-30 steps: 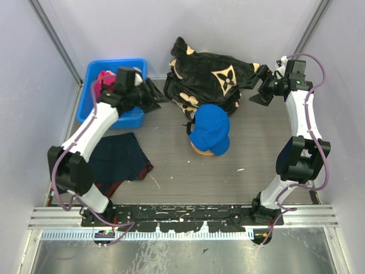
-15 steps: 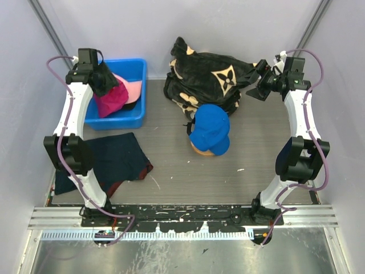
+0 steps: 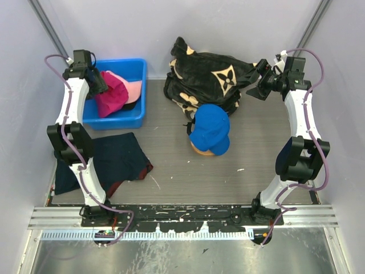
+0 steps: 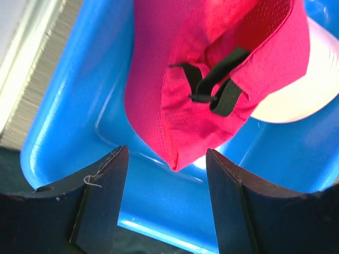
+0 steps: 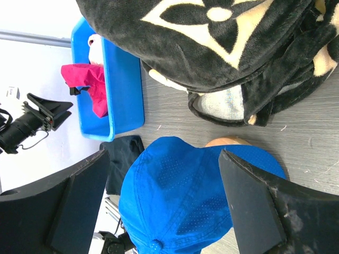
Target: Stack the hats
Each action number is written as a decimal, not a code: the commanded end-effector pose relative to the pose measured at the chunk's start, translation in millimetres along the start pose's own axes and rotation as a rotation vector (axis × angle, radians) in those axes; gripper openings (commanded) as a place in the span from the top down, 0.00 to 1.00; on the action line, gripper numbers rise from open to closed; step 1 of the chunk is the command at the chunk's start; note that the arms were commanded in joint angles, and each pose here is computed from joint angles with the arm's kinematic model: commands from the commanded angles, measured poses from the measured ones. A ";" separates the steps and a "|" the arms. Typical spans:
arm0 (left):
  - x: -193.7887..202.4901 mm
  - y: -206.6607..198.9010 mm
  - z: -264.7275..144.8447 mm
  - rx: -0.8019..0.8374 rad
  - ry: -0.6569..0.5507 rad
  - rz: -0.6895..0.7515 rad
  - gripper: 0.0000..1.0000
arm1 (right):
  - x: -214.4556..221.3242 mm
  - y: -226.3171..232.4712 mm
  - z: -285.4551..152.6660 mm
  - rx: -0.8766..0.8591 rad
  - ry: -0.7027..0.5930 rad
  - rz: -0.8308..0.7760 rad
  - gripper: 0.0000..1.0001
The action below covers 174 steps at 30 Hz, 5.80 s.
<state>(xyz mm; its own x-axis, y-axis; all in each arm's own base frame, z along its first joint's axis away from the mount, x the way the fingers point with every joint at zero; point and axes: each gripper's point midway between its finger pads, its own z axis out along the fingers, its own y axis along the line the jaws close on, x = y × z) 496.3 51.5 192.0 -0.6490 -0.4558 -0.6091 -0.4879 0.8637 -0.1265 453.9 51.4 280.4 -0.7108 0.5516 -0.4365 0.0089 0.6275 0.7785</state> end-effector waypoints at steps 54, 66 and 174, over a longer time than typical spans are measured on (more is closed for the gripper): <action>-93.5 -183.8 -226.6 1.007 -0.075 -0.268 0.99 | -21.7 57.4 -9.4 -0.195 -0.092 -0.084 0.11; -120.0 -229.2 -405.4 1.596 0.039 -0.505 0.99 | 23.7 178.3 -24.0 -0.534 -0.013 -0.079 0.11; -82.0 -221.7 -592.2 2.045 0.284 -0.822 0.99 | 121.9 358.6 -26.2 -1.457 -0.061 0.447 0.24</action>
<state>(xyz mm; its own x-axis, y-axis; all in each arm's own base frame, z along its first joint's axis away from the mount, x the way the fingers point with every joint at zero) 340.0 -240.9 713.0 -0.8184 -0.5643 0.1085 0.2794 -0.5557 -0.7830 369.6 335.1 484.5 -0.8176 0.5756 -0.0139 -0.4279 -0.5913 0.6836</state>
